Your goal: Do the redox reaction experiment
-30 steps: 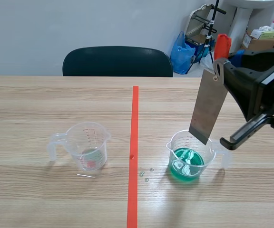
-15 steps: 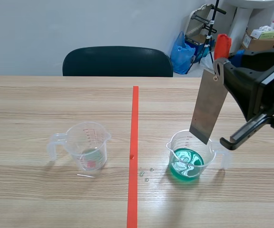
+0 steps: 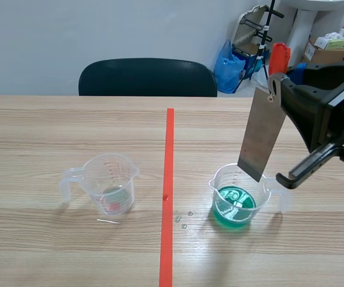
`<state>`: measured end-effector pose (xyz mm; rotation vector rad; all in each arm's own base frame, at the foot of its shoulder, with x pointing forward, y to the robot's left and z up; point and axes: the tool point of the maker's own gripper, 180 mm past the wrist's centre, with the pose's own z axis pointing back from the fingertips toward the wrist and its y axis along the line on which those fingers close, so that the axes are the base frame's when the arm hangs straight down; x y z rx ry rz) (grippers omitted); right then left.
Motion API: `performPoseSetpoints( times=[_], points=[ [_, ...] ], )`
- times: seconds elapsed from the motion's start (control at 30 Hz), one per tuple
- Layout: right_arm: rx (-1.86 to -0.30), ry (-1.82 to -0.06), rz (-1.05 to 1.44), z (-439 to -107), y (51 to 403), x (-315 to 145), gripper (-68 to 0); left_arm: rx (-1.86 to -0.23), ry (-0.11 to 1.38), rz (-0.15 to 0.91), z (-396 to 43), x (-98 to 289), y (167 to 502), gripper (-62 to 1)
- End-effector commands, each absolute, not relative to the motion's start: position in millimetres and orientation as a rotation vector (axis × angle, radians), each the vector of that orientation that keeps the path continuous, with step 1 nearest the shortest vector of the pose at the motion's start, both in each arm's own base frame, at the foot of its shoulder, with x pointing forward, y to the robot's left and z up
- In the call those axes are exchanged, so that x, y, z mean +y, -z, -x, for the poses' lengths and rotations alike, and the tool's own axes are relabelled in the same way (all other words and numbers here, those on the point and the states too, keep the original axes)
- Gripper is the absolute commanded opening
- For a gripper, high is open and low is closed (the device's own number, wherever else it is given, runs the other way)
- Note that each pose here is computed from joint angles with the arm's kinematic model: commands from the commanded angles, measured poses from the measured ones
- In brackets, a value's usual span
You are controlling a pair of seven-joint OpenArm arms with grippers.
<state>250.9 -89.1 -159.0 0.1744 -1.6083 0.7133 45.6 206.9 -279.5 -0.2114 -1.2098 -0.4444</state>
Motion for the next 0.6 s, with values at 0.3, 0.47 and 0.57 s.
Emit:
performPoseSetpoints(
  times=[0.3,0.47,0.57],
  points=[
    [-1.654,-0.722,-0.176,-251.5,144.8,-87.4,-66.2,-1.239,0.434,0.214,-47.9,206.3,273.9,1.4],
    [-1.654,-0.722,-0.176,-251.5,144.8,-87.4,-66.2,-1.239,0.434,0.214,-47.9,206.3,273.9,1.4],
    [-1.654,-0.722,-0.176,-251.5,144.8,-87.4,-66.2,-1.238,0.434,0.214,-47.9,206.3,274.0,1.4]
  ],
)
